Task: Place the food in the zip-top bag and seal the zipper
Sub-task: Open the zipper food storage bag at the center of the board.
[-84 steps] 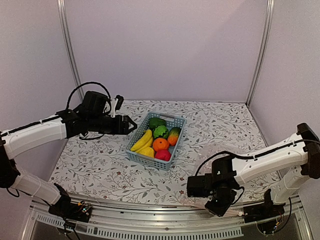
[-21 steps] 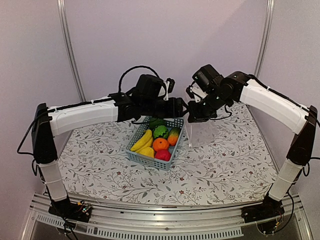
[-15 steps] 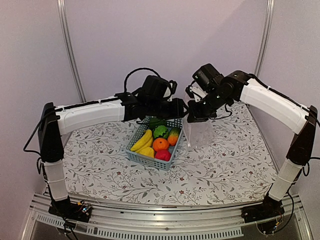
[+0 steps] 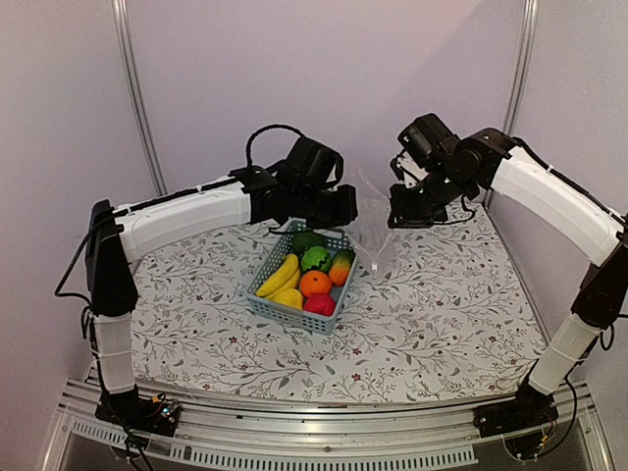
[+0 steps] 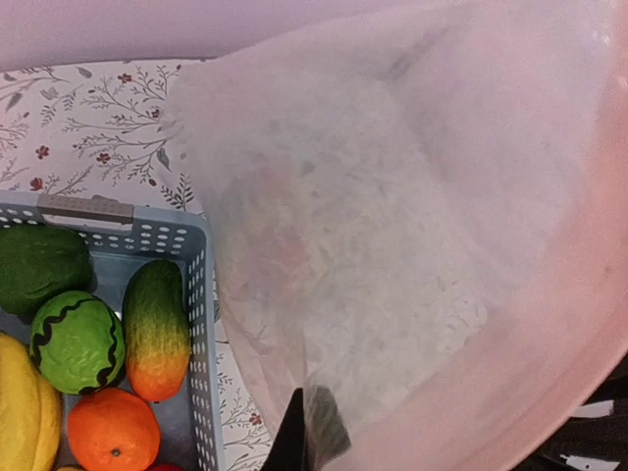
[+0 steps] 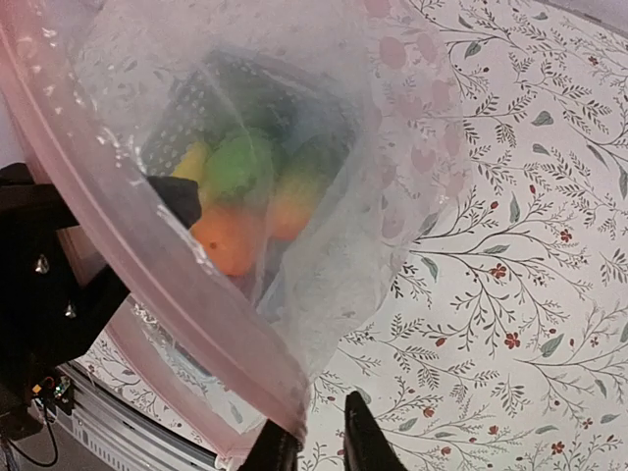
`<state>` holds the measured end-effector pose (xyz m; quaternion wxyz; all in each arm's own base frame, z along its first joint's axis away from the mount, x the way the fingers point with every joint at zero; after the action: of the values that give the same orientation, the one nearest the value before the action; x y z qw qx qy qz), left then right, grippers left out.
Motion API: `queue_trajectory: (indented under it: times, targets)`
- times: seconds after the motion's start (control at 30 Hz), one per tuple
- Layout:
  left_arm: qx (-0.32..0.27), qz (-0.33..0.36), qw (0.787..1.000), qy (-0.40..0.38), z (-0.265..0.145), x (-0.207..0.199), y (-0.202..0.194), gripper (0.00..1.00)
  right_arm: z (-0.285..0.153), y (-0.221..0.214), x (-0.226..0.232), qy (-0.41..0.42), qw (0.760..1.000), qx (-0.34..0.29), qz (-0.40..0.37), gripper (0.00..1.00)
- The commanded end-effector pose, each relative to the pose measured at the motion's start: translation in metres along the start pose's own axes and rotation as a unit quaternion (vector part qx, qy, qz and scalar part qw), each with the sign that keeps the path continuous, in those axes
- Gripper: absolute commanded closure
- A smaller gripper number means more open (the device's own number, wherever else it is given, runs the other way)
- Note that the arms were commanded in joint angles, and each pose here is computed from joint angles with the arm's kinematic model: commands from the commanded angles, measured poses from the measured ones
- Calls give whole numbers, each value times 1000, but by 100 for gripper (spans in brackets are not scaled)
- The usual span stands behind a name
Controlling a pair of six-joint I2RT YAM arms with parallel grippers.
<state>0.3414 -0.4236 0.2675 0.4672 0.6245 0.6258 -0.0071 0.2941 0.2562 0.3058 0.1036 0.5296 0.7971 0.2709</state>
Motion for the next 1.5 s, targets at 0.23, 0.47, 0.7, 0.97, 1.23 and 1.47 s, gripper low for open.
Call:
queue_trajectory:
  times: [0.23,0.47,0.7,0.97,1.23,1.47]
  targets:
    - [3,-13,998,-56,-14,-27,8,100,12,39,9,17,997,-73,14,62]
    - [19,-11,996,-84,-12,-34,3,100,25,39,4,-5,997,-82,10,72]
    - [5,-32,999,-37,-12,-6,7,100,-3,39,-38,-78,991,-103,30,95]
    - [2,-43,999,-33,-8,-3,9,100,-22,28,-55,-106,988,-106,19,99]
    - [-2,-1,990,-140,-12,-34,23,53,-30,31,-63,-117,987,-108,19,100]
    - [-98,120,961,-229,-79,-66,40,16,-44,27,-93,-149,983,-100,30,100]
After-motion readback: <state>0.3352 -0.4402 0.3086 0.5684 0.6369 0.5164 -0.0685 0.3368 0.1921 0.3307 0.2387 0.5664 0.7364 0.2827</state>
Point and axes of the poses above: each gripper's point midway between its finger pads, its own z axis out along the fingers, its own x axis along the line the jaws close on, y = z × x, the point moved 5 cm from there along -z, back along the fingers, and after that the axes turned 10 degrees about -z, right-handed, at the moved point
